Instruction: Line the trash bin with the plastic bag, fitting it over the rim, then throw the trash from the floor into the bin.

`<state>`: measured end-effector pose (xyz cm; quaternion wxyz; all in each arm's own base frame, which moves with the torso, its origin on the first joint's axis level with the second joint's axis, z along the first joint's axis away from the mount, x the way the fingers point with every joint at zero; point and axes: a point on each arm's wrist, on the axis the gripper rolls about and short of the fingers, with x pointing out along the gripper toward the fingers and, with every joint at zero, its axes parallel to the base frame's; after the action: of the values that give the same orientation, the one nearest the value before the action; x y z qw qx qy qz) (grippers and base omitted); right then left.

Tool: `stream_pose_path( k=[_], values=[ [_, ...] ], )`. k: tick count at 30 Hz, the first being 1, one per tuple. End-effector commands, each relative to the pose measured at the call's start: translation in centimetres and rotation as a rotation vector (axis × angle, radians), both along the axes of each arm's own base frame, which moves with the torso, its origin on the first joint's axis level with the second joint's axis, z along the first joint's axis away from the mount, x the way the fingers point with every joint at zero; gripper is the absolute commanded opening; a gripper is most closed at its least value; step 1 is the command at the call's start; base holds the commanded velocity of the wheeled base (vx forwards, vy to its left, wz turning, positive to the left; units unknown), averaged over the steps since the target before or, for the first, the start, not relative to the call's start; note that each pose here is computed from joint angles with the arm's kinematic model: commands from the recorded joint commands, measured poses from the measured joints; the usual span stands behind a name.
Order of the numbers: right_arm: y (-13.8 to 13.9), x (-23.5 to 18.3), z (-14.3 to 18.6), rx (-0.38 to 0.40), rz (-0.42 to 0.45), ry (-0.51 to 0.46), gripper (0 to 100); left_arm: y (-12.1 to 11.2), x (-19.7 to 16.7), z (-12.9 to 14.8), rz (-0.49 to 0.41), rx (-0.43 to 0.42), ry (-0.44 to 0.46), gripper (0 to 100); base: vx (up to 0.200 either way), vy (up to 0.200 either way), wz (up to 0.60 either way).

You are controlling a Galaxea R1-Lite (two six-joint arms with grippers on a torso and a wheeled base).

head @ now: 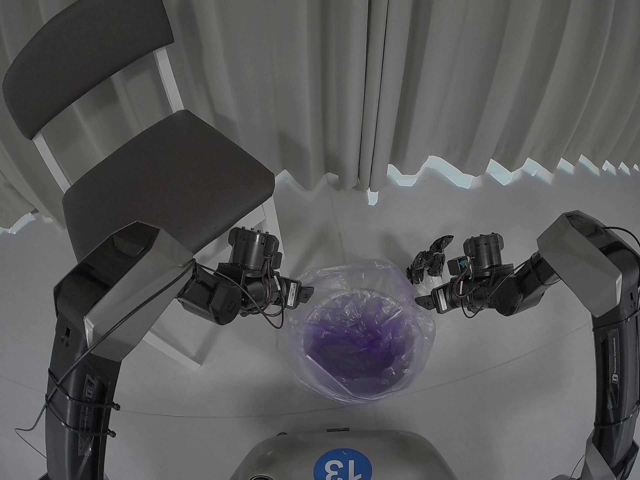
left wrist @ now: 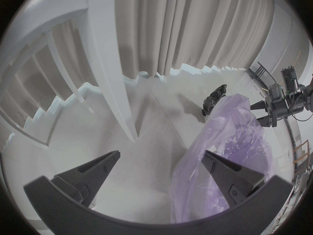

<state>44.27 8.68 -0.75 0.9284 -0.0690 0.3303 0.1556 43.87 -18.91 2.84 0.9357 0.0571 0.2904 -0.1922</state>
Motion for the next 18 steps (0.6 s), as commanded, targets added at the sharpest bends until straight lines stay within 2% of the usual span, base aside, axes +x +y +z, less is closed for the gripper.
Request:
stream_pose_path(
  k=[1, 8, 13, 18],
  values=[
    [0.0, -0.3, 2.8, 0.016, 0.003, -0.053, 100, 0.5, -0.8, 1.7, 0.001, -0.018, -0.010, 100, 0.000, 0.000, 0.00],
    [1.8, -0.8, 5.0, 0.056, 0.024, -0.090, 100, 0.8, -1.8, 3.2, -0.009, -0.029, -0.020, 100, 0.000, 0.000, 0.00],
    [3.5, -0.6, 4.4, 0.104, 0.028, -0.074, 100, 0.8, -2.2, 3.2, -0.014, -0.028, -0.012, 100, 0.000, 0.000, 0.00],
    [3.8, 0.4, 2.5, 0.103, 0.023, -0.054, 100, 0.9, -2.0, 2.9, -0.009, -0.025, -0.010, 100, 0.000, 0.000, 0.00]
  ],
)
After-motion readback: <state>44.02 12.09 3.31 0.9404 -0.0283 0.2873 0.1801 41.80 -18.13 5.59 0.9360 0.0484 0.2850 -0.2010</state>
